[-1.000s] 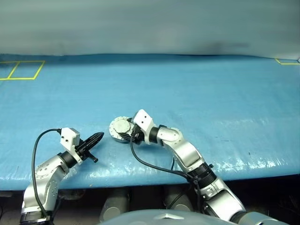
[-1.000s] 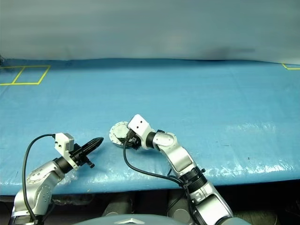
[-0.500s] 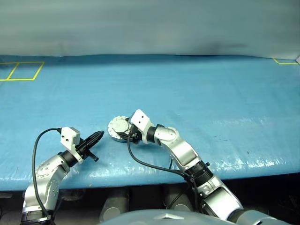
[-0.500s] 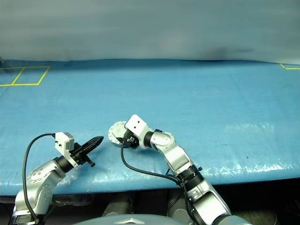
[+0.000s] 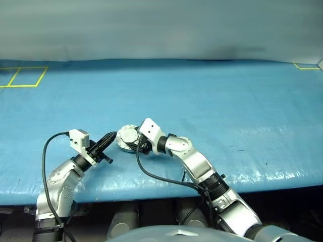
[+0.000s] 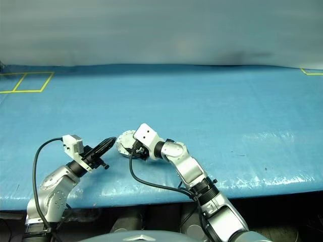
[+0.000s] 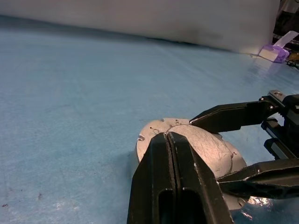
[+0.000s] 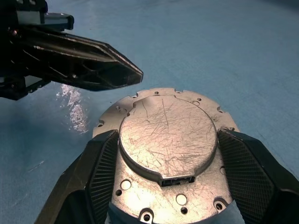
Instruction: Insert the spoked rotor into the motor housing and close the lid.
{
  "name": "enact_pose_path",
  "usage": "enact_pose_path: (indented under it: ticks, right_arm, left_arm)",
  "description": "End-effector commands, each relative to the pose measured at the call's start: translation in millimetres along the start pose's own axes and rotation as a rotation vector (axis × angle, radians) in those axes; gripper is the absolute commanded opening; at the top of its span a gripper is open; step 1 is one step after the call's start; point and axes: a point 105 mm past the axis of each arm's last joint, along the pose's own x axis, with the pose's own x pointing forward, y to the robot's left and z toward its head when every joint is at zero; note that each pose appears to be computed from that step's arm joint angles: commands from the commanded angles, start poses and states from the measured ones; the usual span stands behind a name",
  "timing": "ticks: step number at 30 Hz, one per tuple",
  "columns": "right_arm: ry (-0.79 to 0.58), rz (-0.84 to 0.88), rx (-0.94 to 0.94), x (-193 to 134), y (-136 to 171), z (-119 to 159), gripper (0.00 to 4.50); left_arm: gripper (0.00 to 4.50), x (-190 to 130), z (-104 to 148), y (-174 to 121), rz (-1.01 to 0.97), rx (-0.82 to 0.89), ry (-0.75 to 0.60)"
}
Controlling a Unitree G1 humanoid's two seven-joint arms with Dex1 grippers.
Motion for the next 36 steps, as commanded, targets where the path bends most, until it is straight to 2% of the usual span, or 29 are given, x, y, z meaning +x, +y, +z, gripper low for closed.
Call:
enact_pose_path:
  ticks: [1,7,20,24,27,30,33,36]
  right_arm:
    - [0.089,-0.041,0.018,-3,-5,-23,3.05]
    - [0.074,-0.074,0.026,-7,-10,-20,3.05]
    - [-0.012,-0.126,0.118,-11,-23,-7,3.05]
    - [-0.140,-0.057,0.174,-18,-17,17,4.46]
    - [-0.240,-0.059,0.235,-29,-21,40,4.49]
    - [-0.284,-0.065,0.323,-37,-27,49,4.49]
    - [-0.272,-0.046,0.515,-43,-31,40,4.49]
    - [-0.184,-0.035,0.652,-40,-26,15,4.49]
  left_arm:
    - [0.00,5,-10,4,0.014,0.047,0.095]
    - [0.00,5,-23,5,0.023,0.070,0.164]
    - [0.00,-1,-29,-1,0.012,0.033,0.150]
    - [0.00,-2,-29,-1,0.019,0.038,0.146]
    - [0.00,-2,-29,-1,0.021,0.042,0.146]
    - [0.00,-2,-29,-2,0.020,0.043,0.146]
    - [0.00,-1,-29,-3,0.017,0.043,0.145]
    - [0.00,0,-29,-3,0.015,0.048,0.143]
